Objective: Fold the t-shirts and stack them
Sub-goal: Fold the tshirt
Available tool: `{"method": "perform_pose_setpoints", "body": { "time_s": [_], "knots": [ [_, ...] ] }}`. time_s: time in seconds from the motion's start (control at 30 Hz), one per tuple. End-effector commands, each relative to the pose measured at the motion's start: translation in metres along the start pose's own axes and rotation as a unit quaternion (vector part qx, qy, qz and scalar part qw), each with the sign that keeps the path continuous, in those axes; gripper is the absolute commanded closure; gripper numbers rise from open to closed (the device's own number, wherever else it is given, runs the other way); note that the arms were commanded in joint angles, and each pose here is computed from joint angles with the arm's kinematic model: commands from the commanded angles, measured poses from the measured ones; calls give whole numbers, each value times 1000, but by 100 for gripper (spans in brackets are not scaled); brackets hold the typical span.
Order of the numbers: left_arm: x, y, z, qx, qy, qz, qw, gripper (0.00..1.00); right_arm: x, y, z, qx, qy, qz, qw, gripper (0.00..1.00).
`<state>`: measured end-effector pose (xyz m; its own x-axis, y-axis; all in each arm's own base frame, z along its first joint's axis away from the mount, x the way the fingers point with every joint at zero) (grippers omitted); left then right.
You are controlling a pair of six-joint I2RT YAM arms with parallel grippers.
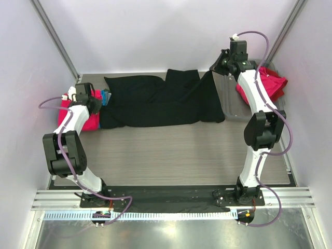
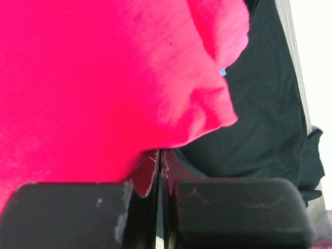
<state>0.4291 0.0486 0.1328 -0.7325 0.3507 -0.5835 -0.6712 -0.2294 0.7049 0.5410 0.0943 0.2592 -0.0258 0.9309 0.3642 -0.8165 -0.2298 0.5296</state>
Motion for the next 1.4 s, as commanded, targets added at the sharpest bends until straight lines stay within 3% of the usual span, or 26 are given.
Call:
{"method": "perform_pose_setpoints", "body": {
  "time_s": [0.0,0.37,0.43,0.47,0.5,0.57,0.6,0.67,0.7,0.73,0.77,0.8,0.83,0.87,0.93,0.97,1.03,1.23,1.37],
  "knots": [
    [-23,-1,19,-31,8,-21,999,100,16,8,32,-38,2,25,999,99],
    [-42,-54,-4,24,-16,-21,999,100,9,-28,31,-28,-6,23,999,98],
    [-39,-66,-13,40,-19,-14,999,96,6,-40,27,-22,-11,24,999,84],
    [-46,-67,-12,42,-19,-21,999,91,7,-43,28,-22,-13,29,999,67],
    [-48,-67,-14,48,-25,-25,998,74,7,-43,26,-19,-15,30,999,44],
    [-50,-57,-15,49,-31,-30,998,55,5,-41,12,-3,-17,26,1000,38],
    [-52,-49,-13,38,-35,-34,998,40,6,-35,9,-5,-18,25,1000,37],
    [-55,-24,-8,3,-59,-40,997,28,15,-4,27,-53,-22,33,998,36],
    [-55,-15,-8,-4,-66,-41,997,22,3,-7,-5,-27,-34,19,999,35],
    [-55,-7,-11,-6,-73,-44,996,21,17,24,17,-81,-31,40,995,35],
    [-54,12,-13,-7,-75,-57,996,21,2,18,-20,-53,-54,21,997,35],
    [-51,19,-15,-6,-76,-60,995,20,-1,25,-29,-58,-62,16,996,36],
    [-48,28,-16,-6,-73,-66,995,20,8,53,-15,-104,-65,30,992,36],
    [-32,31,-25,1,-74,-56,996,20,-5,48,-55,-74,-89,13,993,38],
    [-29,56,-25,-4,-58,-79,995,17,-14,62,-66,-109,-113,0,988,39],
    [-10,55,-34,5,-55,-68,996,17,-22,71,-94,-108,-141,-4,984,40],
    [-5,75,-36,3,-40,-88,995,15,-34,78,-106,-139,-167,-18,976,40],
    [30,94,-49,7,-19,-91,996,13,-68,76,-186,-132,-246,-64,958,40],
    [41,99,-55,10,13,-93,996,13,-81,66,-205,-144,-284,-85,944,38]
  ]
}}
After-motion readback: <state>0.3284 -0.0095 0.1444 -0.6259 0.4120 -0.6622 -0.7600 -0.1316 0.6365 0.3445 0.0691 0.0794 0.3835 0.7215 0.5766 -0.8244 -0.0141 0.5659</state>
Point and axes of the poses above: each gripper's point midway between its finger pads, its own y axis back along the fingers, its own x axis along the line the jaws close on, z = x × y, the point moved 1 cm from there along y, back along the fingers, and after that the axes turned 9 degrees about y, right-handed, at the moved point
